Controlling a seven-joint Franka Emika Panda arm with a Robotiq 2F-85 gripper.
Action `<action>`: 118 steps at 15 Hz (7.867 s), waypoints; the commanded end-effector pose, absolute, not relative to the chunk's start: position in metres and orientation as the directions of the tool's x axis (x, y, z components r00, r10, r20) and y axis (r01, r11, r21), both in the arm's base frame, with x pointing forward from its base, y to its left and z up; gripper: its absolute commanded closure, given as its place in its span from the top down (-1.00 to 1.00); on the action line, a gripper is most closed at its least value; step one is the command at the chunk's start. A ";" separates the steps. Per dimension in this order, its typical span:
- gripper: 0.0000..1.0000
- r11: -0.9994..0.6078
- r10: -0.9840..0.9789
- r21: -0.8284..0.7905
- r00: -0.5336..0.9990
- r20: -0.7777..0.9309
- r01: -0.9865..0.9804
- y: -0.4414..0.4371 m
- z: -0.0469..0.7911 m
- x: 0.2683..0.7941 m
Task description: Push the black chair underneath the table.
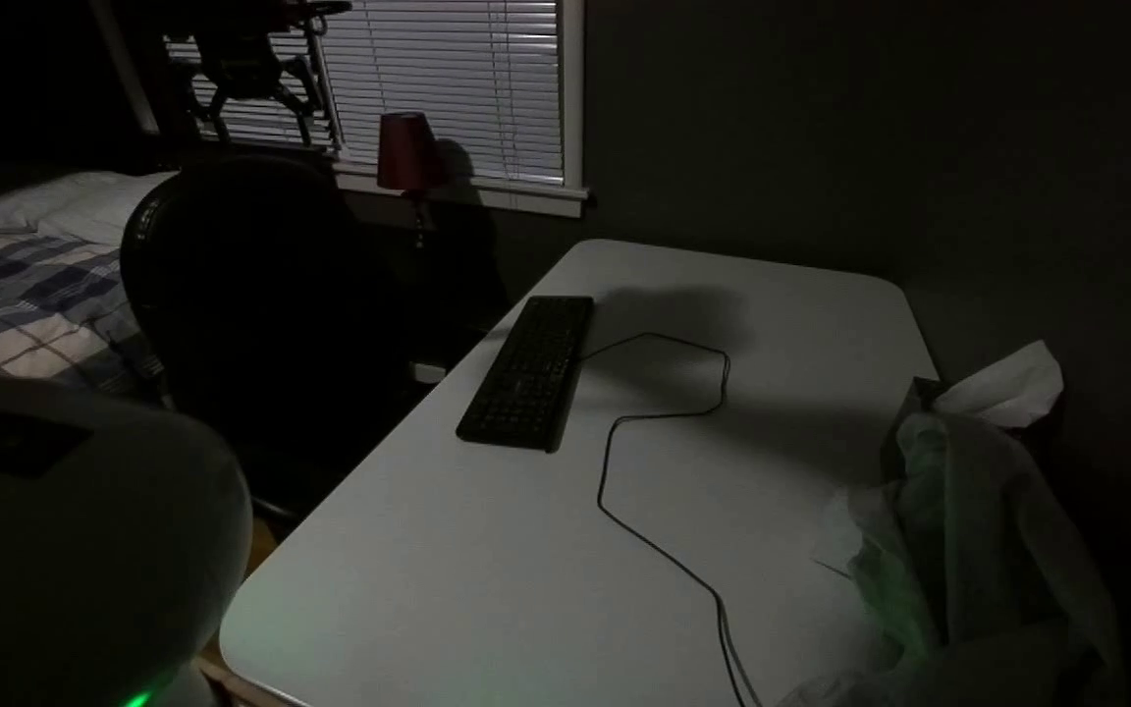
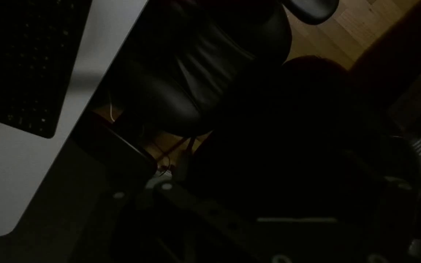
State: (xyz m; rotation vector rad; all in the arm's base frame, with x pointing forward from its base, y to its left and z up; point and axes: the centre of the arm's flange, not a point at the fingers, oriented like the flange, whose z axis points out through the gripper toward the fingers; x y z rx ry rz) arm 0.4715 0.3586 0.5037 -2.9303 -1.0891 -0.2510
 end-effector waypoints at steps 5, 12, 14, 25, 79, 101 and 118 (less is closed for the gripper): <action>1.00 -0.703 0.706 0.057 0.686 0.176 0.709 0.366 0.493 0.488; 1.00 -0.398 0.892 0.077 0.366 0.265 0.914 0.454 0.462 0.540; 1.00 -0.328 0.910 0.084 0.291 0.296 0.941 0.481 0.459 0.549; 1.00 -0.253 0.787 0.115 0.136 0.602 0.961 0.565 0.443 0.589; 1.00 -0.150 0.984 0.043 0.146 0.099 0.988 0.466 0.358 0.632; 1.00 -0.133 0.945 -0.084 0.101 -0.310 0.988 0.370 0.359 0.600; 1.00 -0.125 0.964 -0.117 0.092 -0.249 0.985 0.374 0.371 0.579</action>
